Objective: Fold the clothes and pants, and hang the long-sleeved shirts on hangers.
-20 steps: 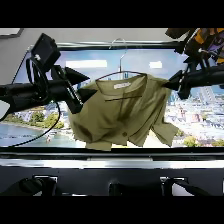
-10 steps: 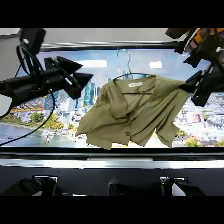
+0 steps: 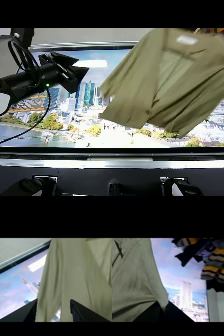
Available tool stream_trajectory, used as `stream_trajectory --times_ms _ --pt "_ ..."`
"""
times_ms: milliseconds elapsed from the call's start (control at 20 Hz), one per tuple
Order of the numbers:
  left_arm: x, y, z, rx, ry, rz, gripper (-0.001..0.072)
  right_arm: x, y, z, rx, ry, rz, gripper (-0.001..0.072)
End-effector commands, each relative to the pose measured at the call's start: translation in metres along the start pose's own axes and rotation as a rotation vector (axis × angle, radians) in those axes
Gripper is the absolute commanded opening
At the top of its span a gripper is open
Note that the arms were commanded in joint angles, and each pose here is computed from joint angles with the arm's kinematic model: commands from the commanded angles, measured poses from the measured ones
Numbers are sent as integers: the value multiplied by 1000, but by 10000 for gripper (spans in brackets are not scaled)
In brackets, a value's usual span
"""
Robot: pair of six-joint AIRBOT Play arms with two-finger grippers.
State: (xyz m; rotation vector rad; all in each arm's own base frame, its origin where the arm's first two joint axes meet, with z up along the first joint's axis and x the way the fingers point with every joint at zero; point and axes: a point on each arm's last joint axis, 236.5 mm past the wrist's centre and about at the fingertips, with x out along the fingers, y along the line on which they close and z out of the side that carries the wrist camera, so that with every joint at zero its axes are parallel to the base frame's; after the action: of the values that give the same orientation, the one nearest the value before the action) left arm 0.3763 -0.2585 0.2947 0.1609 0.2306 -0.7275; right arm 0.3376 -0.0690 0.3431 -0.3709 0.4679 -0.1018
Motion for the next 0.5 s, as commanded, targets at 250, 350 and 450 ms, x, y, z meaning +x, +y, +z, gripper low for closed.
stream_trajectory --times_ms 250,350,450 --pt "1 1 0 -4 0 3 480 -85 -136 -4 251 -62 -610 23" --pt "1 1 0 -4 0 3 480 -109 -159 -2 264 -81 -730 23" --pt "1 1 -2 -5 3 2 478 -123 -171 -3 241 -73 -802 23"
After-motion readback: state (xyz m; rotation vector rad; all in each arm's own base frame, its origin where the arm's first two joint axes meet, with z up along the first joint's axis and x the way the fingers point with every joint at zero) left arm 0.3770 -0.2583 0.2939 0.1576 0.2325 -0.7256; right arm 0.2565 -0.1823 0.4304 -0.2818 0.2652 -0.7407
